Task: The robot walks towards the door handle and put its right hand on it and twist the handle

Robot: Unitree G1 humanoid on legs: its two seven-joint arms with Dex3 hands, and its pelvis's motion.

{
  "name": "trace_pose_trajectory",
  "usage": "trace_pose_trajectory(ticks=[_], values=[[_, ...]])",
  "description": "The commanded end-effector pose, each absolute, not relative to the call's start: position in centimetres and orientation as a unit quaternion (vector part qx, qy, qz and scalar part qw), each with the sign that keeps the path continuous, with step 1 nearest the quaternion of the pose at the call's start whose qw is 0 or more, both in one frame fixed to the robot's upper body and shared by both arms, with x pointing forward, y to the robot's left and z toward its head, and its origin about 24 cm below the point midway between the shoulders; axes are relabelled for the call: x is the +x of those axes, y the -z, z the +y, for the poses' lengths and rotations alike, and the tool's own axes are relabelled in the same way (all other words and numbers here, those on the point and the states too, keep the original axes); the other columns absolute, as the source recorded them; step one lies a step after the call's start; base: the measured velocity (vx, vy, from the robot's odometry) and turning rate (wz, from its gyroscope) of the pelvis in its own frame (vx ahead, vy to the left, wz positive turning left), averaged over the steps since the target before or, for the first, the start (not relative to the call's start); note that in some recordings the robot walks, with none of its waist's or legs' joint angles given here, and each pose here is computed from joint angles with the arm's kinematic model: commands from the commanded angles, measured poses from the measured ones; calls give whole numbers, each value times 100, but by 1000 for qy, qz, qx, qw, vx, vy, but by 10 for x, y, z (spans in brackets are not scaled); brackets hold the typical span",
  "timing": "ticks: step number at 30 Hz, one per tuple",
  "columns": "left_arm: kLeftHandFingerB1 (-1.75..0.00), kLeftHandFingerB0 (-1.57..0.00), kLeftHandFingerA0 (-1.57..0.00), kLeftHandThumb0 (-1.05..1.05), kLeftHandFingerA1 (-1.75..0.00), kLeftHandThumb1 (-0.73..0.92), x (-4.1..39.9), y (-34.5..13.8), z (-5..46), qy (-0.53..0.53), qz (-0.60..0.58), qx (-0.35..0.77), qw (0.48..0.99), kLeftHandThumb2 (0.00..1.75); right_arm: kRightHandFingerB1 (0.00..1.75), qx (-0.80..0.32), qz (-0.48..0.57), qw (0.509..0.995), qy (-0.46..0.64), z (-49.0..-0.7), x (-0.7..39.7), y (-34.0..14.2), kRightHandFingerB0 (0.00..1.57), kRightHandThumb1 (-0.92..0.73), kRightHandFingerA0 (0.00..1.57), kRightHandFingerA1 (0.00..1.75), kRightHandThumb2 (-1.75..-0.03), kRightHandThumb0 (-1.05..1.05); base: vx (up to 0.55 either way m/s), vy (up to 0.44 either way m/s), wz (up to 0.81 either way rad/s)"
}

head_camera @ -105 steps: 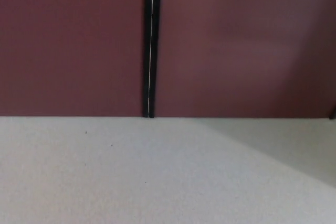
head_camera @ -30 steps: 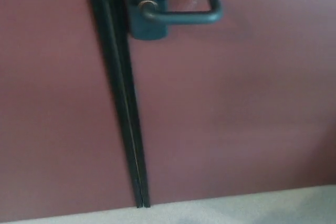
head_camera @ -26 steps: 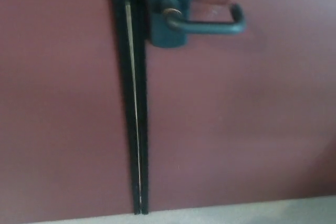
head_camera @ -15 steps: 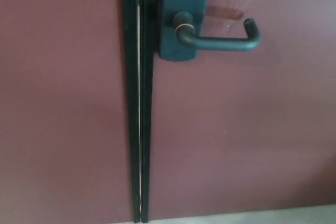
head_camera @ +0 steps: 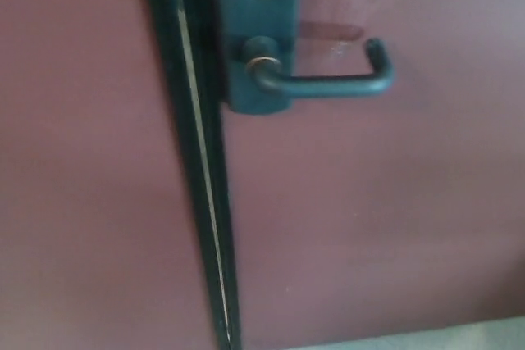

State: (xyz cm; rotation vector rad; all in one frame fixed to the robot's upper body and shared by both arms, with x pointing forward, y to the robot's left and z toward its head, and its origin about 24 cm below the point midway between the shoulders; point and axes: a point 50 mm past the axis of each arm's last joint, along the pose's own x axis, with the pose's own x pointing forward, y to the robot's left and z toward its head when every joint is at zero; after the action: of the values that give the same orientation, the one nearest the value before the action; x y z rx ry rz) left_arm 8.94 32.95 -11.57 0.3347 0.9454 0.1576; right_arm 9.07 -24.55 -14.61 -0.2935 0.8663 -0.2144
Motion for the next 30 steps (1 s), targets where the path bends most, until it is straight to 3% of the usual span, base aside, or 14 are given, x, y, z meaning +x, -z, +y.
trace_pose_trajectory(ticks=[1, 25, 29, 30], values=[[-41, -43, -53, -22, -46, 54, 87, 114, 333, -74, 454, 176, 870, 62, 46, -150, 421, 889, 99, -246, 90, 146, 43, -51, 58, 52, -71, -40, 42, 379, -17], [-42, -43, -55, -24, -47, 53, 80, 114, 336, -69, 463, 179, 865, 63, 46, -145, 405, 898, 91, -241, 95, 145, 41, -50, 59, 53, -73, -42, 23, 17, 2], [-42, -42, -56, -25, -47, 53, 80, 113, 338, -67, 464, 186, 864, 63, 46, -94, 370, 914, 140, -258, 104, 136, 44, -50, 59, 52, -71, -41, 0, 0, 0], [-42, -42, -55, -25, -48, 53, 81, 112, 339, -67, 465, 188, 862, 64, 38, -41, 308, 931, 192, -277, 108, 121, 47, -57, 65, 45, -57, -32, 0, 0, 0]])
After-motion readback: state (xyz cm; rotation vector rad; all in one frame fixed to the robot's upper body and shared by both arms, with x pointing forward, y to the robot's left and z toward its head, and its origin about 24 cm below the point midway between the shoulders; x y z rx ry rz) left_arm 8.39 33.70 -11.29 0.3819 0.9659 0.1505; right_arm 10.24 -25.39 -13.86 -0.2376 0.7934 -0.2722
